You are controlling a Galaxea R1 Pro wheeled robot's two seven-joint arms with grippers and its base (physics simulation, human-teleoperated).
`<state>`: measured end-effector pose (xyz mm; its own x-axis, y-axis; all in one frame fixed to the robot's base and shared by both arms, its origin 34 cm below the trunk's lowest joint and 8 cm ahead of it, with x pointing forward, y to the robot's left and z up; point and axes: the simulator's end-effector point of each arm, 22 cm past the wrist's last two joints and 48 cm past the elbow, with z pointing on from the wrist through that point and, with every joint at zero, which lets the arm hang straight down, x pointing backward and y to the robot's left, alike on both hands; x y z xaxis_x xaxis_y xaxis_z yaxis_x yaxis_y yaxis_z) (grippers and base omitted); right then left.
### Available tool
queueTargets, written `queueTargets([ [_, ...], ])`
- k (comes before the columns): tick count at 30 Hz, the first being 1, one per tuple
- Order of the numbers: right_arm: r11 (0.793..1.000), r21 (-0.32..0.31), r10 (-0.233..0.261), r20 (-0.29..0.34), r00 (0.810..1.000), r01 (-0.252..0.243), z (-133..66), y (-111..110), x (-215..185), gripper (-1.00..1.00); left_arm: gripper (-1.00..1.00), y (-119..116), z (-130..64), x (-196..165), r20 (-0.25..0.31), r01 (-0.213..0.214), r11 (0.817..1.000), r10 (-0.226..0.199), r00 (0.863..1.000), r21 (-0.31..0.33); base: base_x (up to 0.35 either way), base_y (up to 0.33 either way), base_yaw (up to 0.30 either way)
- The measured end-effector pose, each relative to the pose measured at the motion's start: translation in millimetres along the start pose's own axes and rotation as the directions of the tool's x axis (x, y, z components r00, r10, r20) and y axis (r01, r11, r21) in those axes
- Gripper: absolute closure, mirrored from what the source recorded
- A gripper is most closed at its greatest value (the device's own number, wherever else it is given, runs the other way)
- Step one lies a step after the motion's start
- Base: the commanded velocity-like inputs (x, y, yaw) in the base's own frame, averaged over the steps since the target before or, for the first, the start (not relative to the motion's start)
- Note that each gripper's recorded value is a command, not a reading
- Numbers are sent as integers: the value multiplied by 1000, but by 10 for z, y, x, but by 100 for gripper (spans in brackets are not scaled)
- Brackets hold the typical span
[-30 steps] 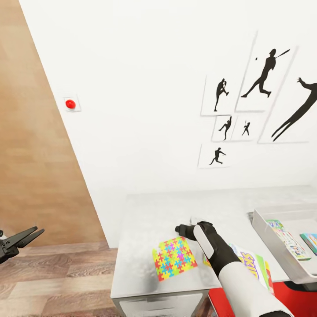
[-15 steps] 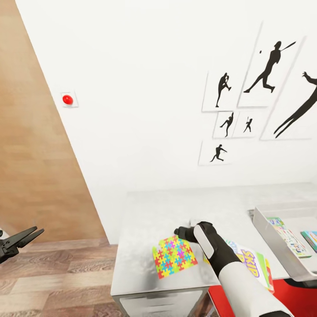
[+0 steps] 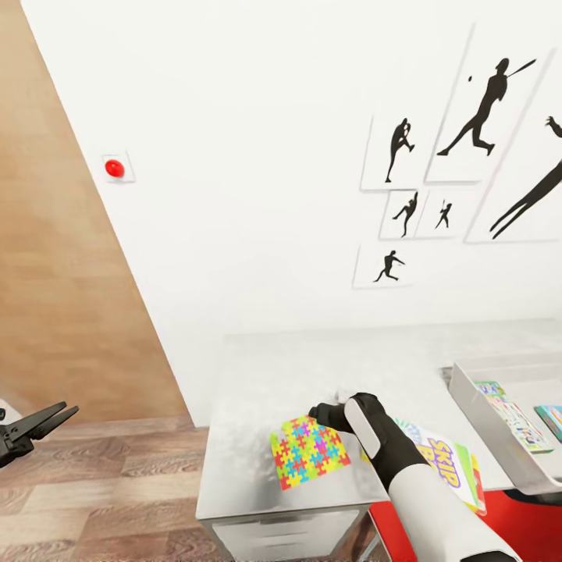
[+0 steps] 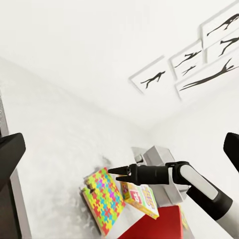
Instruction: Put all the toys in the child's room - the three board games (two on the bed and one on the table), the two jigsaw puzzles on the table, and the tennis ball on the table - inside the toy box on the table in the child's room.
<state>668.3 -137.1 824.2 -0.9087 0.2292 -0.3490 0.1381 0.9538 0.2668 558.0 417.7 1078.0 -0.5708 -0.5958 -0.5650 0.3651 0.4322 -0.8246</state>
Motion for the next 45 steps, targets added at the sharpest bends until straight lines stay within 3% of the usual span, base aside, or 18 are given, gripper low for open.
queueTargets([
  [11,999,-45,-2,-12,1000,1,59,63,50,-100,-100,54,12,33,-7,9,1000,-9,1000,-8,0,0,0],
  [37,999,-54,-10,-14,1000,9,63,100,65,-100,-100,61,4,36,-6,8,1000,-8,1000,-10,-3,46,0],
  [45,998,-58,-10,-16,1000,9,68,134,73,-100,-100,63,6,34,-6,8,1000,-8,1000,-10,-215,75,0],
])
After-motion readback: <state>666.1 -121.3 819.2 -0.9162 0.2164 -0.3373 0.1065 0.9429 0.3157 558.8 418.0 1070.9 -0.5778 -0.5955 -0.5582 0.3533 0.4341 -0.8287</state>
